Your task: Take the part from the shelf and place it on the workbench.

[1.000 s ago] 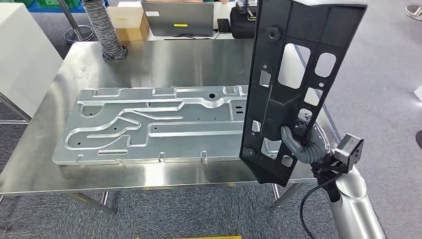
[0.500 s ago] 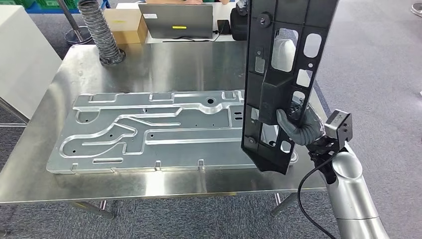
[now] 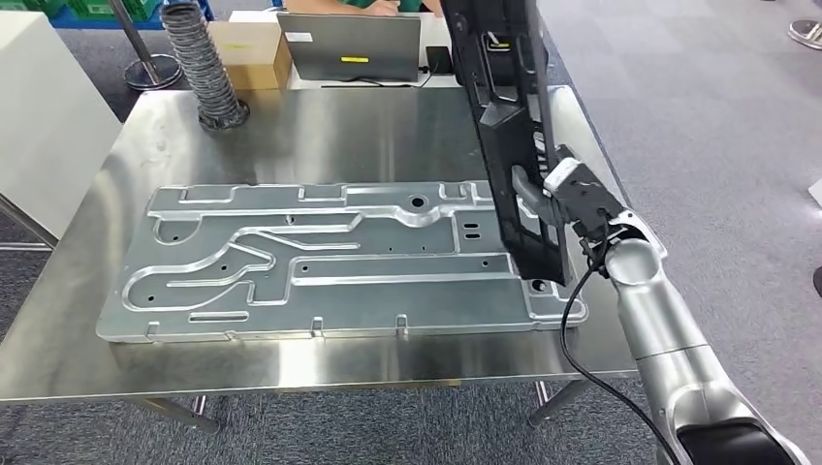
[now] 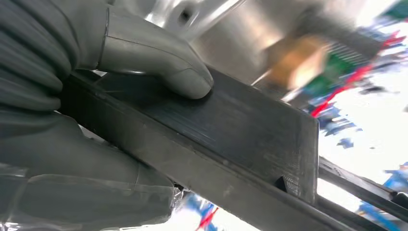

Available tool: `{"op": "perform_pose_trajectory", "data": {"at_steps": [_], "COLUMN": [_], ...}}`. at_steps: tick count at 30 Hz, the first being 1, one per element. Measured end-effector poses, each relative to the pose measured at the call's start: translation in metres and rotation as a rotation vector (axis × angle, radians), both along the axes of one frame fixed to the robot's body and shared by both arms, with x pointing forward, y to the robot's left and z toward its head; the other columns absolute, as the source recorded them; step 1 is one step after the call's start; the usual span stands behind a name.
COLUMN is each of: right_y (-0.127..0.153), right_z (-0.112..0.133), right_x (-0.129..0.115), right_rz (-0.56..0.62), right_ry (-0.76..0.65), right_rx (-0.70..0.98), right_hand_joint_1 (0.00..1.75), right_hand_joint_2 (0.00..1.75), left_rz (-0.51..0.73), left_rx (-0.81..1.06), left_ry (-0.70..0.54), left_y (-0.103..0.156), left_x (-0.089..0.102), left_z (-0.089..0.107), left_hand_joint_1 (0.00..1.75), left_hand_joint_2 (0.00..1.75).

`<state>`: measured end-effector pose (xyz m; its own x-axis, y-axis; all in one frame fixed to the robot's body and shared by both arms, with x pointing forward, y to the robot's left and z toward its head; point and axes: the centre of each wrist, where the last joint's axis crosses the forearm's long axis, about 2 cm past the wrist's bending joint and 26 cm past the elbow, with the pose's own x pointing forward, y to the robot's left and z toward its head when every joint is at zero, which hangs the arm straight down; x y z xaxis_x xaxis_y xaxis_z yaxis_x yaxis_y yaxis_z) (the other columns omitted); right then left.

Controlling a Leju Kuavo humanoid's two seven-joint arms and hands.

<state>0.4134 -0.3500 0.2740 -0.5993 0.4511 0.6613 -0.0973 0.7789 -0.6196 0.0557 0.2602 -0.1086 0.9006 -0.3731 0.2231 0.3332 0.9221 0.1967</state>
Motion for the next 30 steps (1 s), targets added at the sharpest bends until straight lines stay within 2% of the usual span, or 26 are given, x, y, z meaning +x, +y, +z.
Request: {"op": "perform_pose_trajectory", "data": {"at_steps": [4, 7, 19, 24, 30], "right_y": [0.013, 0.028, 0.07, 0.088, 0.098], "right_z": [0.002, -0.007, 0.005, -0.003, -0.003], "right_x": [0.016, 0.021, 0.037, 0.035, 0.036], "right_rz": [-0.16, -0.195, -0.163, -0.143, -0.135], "right_ry": [-0.078, -0.099, -0.207, -0.25, -0.291], "right_rx": [-0.239, -0.384, -0.624, -0.748, -0.817], "right_hand_joint_1": [1.73, 1.73, 1.73, 1.73, 1.73], "right_hand_joint_2": [1.75, 1.75, 1.75, 1.75, 1.75], "left_rz": [-0.006, -0.011, -0.018, -0.023, -0.028], "left_rx": [0.003, 0.004, 0.004, 0.009, 0.007], "left_ry": [-0.016, -0.019, -0.026, -0.025, -0.026], "left_y": [0.0, 0.0, 0.0, 0.003, 0.003], "left_x": [0.001, 0.001, 0.002, 0.002, 0.002], "left_z": [0.0, 0.0, 0.0, 0.0, 0.0], "left_hand_joint_1": [0.0, 0.0, 0.0, 0.0, 0.0], "left_hand_joint_2": [1.75, 1.75, 1.75, 1.75, 1.75]}}
